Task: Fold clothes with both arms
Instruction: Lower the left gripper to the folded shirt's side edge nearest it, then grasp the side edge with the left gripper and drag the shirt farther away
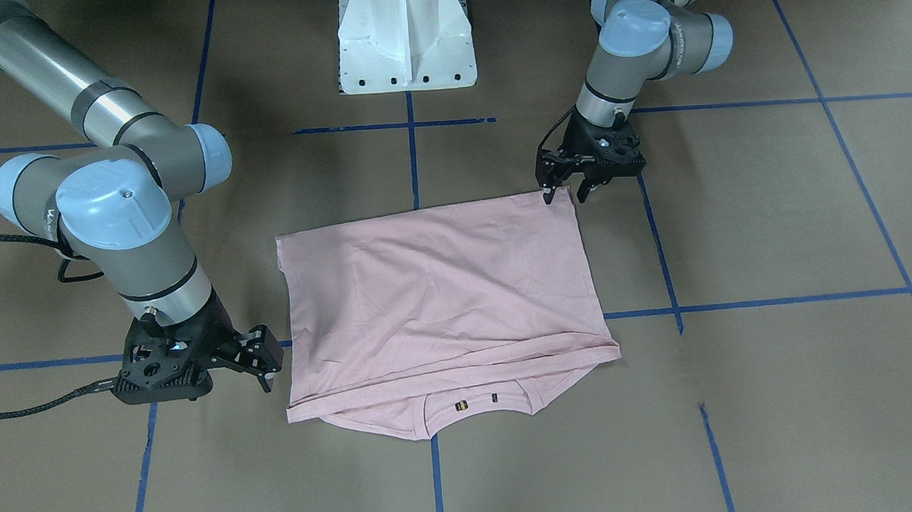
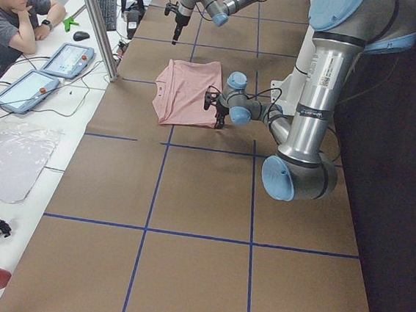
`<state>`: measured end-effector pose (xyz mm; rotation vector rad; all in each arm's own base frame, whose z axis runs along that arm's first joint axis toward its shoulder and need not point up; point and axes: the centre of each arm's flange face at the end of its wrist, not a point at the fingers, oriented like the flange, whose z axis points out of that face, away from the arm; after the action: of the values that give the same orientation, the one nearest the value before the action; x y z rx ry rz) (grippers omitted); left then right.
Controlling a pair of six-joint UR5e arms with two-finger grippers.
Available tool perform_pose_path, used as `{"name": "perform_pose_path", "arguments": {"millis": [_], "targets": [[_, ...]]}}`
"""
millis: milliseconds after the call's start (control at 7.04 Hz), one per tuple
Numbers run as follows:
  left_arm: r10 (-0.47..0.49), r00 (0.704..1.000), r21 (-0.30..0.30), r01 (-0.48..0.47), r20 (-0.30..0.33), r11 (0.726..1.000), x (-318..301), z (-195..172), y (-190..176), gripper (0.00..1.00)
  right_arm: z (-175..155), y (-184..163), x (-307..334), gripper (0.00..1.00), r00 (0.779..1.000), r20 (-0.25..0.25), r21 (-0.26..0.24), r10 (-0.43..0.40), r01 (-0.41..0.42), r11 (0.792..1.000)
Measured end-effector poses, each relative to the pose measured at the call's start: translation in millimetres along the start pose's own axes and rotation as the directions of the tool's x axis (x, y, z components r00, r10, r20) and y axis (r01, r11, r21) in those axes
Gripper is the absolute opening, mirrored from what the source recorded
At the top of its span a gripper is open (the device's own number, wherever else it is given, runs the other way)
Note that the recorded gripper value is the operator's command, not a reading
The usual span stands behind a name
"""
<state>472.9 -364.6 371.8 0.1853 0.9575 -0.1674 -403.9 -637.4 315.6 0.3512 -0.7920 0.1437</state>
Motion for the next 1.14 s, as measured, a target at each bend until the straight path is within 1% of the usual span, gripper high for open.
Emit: {"name": "perform_pose_path", "arguments": {"millis": [142, 284, 426, 852, 994, 1136], "targets": [[0.0, 1.0, -0.006, 0.0, 0.0, 1.0, 1.6, 1.3, 4.8, 0.41, -0.1, 0.1, 0.1, 1.0, 1.0, 0.0, 0.0, 0.0, 0.0, 1.0], [0.001, 1.0, -0.009, -0.001, -0.001, 1.0, 2.4, 1.7, 7.0, 0.17, -0.4, 0.1, 0.0, 1.0, 1.0, 0.0, 0.001, 0.001, -0.001, 1.0], [0.003, 1.0, -0.013, -0.003, 0.0, 1.0, 2.8, 2.4, 9.3, 0.0, -0.7, 0.2, 0.0, 1.0, 1.0, 0.001, 0.001, 0.001, -0.001, 1.0], [0.009, 1.0, -0.017, -0.009, 0.0, 1.0, 3.1, 1.7, 12.5, 0.0, -1.2, 0.4, 0.0, 1.0, 1.0, 0.002, 0.003, 0.002, -0.002, 1.0], [0.029, 1.0, -0.018, -0.029, 0.001, 0.999, -1.4, -2.5, 13.1, 0.0, -1.9, 2.0, -2.3, 1.0, 1.0, 0.007, 0.003, -0.001, 0.001, 1.0], [0.079, 0.997, -0.015, -0.079, 0.005, 0.997, -13.5, -11.4, 10.8, 0.0, -5.1, 5.9, -8.8, 1.0, 1.0, 0.019, 0.004, -0.005, 0.005, 1.0]]}}
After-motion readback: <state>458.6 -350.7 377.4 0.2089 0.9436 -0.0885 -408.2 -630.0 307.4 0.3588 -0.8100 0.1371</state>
